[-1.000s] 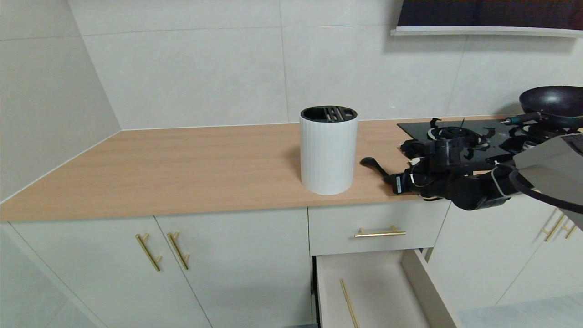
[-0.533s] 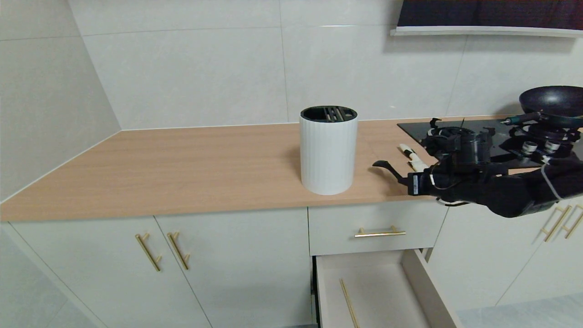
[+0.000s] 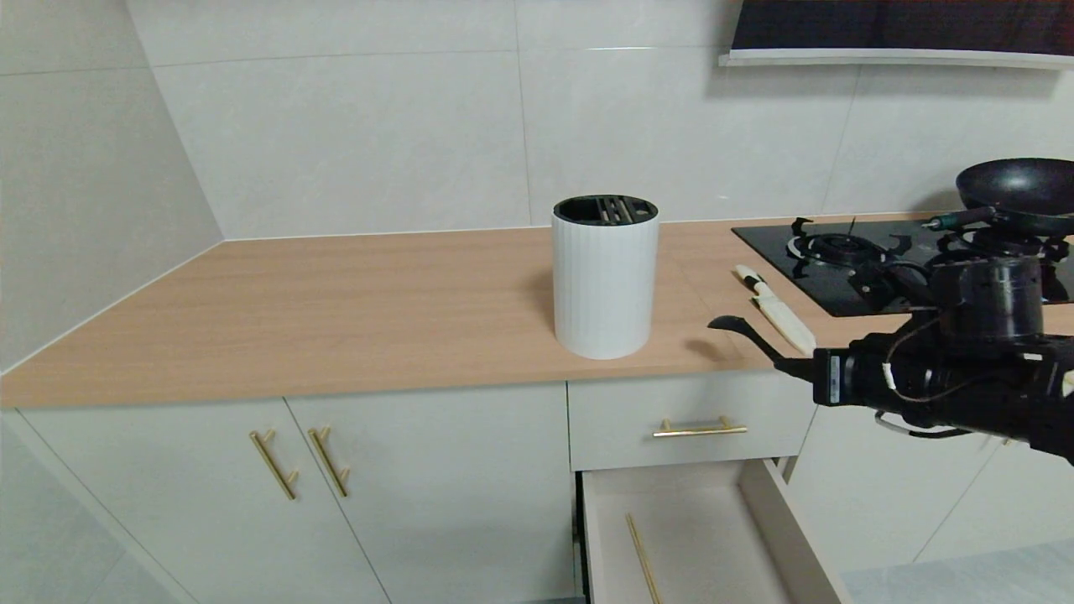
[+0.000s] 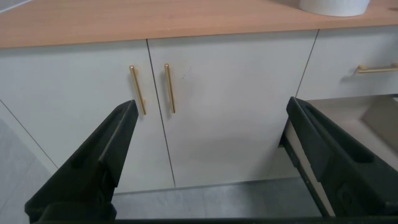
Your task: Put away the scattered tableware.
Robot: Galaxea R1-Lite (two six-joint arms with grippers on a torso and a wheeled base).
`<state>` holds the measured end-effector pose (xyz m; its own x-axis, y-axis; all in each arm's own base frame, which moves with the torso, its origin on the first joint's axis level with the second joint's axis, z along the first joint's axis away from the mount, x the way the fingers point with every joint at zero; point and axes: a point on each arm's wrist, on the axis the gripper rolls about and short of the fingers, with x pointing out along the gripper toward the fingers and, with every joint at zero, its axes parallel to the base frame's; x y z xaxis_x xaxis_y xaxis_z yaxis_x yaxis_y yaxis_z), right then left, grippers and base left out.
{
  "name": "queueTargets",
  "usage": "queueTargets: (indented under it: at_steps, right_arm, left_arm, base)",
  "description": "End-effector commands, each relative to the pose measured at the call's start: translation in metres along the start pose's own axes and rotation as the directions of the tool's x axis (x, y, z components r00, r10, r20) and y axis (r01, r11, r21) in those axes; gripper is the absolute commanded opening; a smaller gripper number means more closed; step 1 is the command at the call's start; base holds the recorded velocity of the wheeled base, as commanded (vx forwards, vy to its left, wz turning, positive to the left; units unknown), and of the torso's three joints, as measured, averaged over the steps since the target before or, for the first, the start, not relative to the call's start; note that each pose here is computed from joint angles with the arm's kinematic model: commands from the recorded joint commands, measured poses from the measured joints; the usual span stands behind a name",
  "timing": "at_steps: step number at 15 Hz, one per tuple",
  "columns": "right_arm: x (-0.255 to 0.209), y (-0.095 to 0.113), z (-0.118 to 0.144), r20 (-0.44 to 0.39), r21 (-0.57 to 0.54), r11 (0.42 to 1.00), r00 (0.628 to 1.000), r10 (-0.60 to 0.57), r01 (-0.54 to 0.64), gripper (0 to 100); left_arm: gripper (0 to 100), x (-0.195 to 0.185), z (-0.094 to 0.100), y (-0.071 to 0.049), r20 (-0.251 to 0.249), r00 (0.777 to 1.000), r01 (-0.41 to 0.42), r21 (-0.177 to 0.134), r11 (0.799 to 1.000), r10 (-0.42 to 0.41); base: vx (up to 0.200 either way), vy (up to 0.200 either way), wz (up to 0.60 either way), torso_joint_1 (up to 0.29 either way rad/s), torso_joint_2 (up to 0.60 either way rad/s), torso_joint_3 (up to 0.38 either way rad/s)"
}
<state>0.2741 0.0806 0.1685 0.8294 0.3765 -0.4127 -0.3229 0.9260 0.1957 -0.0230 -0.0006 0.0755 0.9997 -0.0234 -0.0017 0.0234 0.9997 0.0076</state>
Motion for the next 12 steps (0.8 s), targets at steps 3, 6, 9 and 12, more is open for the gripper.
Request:
queueTargets:
  at_steps: [3,6,9,12]
  right_arm:
    - [-0.042,0.02,-0.032,-0.048,-0.026,0.997,0.996,0.073,-0.074,0]
    - [-0.041,0.024,-0.048,-0.109,-0.038,0.994,0.989,0.095,-0.099,0]
    - [-0.033,0.028,-0.064,-0.179,-0.047,0.992,0.978,0.107,-0.117,0]
    - [-0.023,0.026,-0.073,-0.229,-0.042,0.993,0.969,0.094,-0.106,0]
  left_arm:
    - [100,0.0,0.0,0.0,-0.001,1.0,0.0,0.0,1.0,0.0]
    - [100,0.0,0.0,0.0,-0.001,1.0,0.0,0.0,1.0,0.0]
    - [100,0.0,0.0,0.0,-0.001,1.0,0.0,0.0,1.0,0.0]
    - [100,0.0,0.0,0.0,-0.001,1.0,0.0,0.0,1.0,0.0]
  base:
    - [0.0,0.0,0.0,0.0,0.0,0.0]
    - [0.0,0.0,0.0,0.0,0.0,0.0]
    - [0.0,0.0,0.0,0.0,0.0,0.0]
    - [0.0,0.0,0.0,0.0,0.0,0.0]
